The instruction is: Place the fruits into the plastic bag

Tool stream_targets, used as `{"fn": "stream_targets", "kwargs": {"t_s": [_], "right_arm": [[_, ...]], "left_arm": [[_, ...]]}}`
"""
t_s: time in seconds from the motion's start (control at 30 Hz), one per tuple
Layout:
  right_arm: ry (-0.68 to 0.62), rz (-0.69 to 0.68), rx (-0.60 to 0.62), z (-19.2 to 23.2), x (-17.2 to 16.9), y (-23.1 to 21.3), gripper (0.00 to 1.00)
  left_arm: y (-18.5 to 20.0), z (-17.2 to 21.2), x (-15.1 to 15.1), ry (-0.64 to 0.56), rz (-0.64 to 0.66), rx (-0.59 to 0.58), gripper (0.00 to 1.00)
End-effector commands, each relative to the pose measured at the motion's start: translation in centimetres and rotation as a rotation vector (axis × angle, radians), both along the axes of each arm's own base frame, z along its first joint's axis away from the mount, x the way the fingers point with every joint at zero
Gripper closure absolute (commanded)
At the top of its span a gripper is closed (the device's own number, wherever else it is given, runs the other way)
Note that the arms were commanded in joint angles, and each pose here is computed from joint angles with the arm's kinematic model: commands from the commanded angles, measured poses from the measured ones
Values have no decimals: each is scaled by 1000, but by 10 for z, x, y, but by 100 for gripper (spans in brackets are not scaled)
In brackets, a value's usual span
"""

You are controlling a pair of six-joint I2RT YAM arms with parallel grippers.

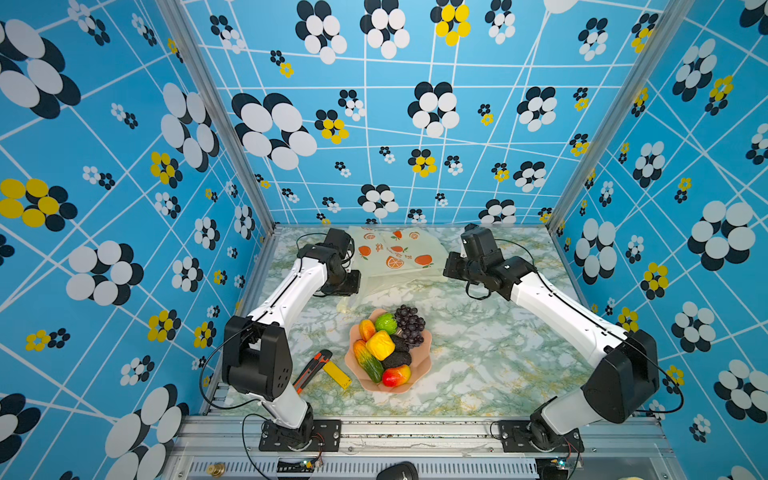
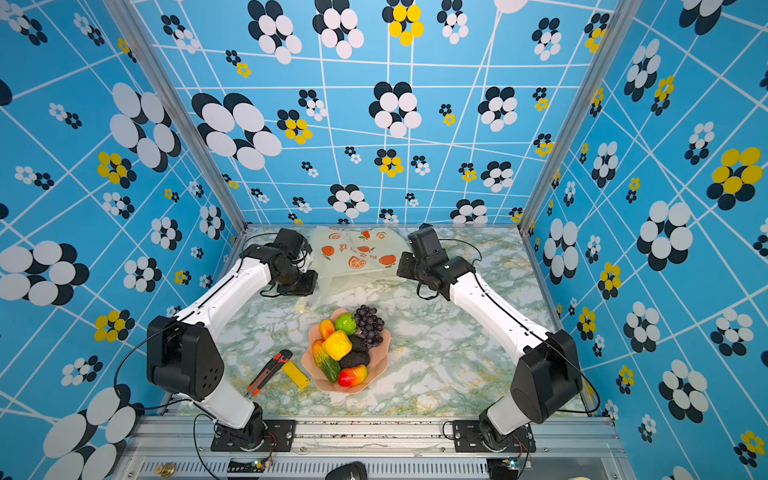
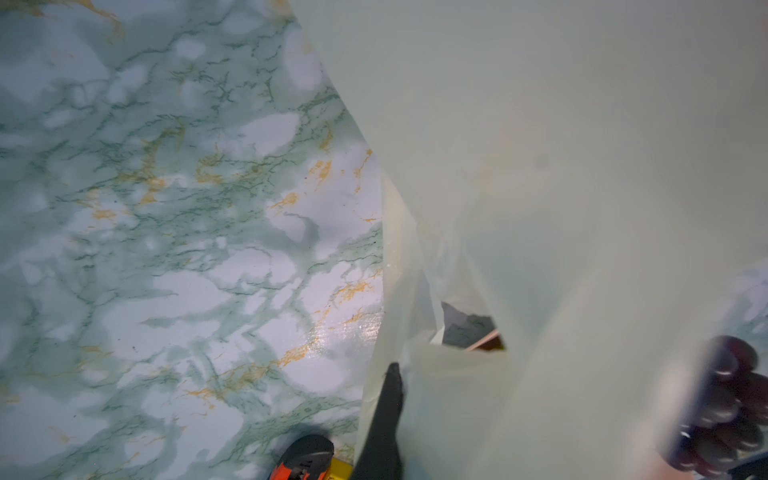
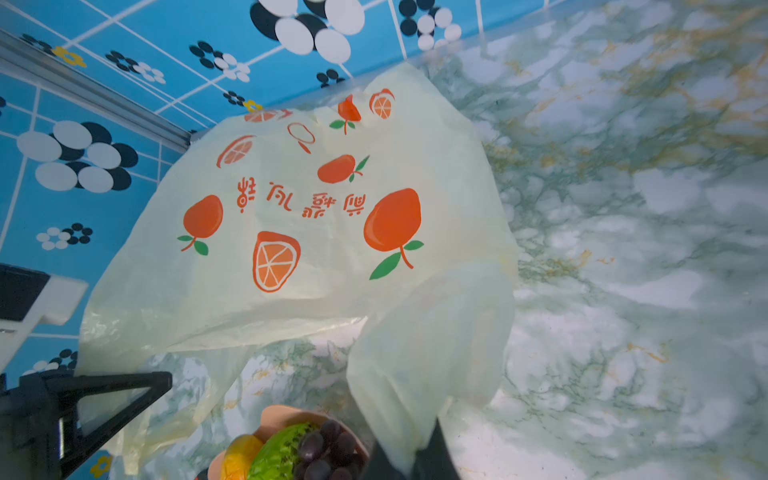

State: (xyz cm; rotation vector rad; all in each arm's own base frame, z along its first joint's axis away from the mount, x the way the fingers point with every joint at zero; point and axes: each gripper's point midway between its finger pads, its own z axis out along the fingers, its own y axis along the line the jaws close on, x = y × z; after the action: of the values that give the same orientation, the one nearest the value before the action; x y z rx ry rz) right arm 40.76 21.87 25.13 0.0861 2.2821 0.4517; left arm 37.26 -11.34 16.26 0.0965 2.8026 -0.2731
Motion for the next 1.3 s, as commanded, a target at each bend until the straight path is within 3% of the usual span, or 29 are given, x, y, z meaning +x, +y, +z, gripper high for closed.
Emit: {"fn": "stream_targets", "kwargs": {"t_s": [0.0,0.1,0.17,0.23,0.3,0.37,0.43,0.47,0.53,0.6,0.67,0.77,0.93,1.27], "right_arm": [[-334,6,-30,110,58,13,100],[-644,64,-20,240,72,34,100],[-867,111,-42,321,47,48,100],[-1028,147,-90,375,8,58,100],[-1097,167,-148,397,-20,63,100],[-1055,201,-214,384,-33,69,100],[-924,203,-265,334,-22,70,100],[-843,182,-259,289,-11,70,100],[-553,176,-179,167,10,68,100],[-119,184,-169,31,10,66,100],[50,212,-207,-27,0,71,100],[42,194,-152,-30,13,82,100],[62,224,-83,-23,39,109,100],[95,194,31,-38,50,117,100]], "left_arm": [[10,44,47,-80,134,-31,100],[-3,146,100,-347,187,-114,100],[-14,236,110,-588,172,-160,100],[-23,305,100,-788,146,-198,100],[-33,351,80,-946,95,-185,100],[-36,371,56,-1078,61,-103,100],[-26,339,42,-1106,56,-13,100],[-10,306,40,-1065,88,26,100],[29,196,39,-787,164,75,100],[70,74,18,-408,263,75,100],[87,13,-8,-241,311,58,100],[99,1,-28,-207,363,22,100],[100,5,-33,-167,379,-27,100],[92,3,-53,-121,359,-76,100]]}}
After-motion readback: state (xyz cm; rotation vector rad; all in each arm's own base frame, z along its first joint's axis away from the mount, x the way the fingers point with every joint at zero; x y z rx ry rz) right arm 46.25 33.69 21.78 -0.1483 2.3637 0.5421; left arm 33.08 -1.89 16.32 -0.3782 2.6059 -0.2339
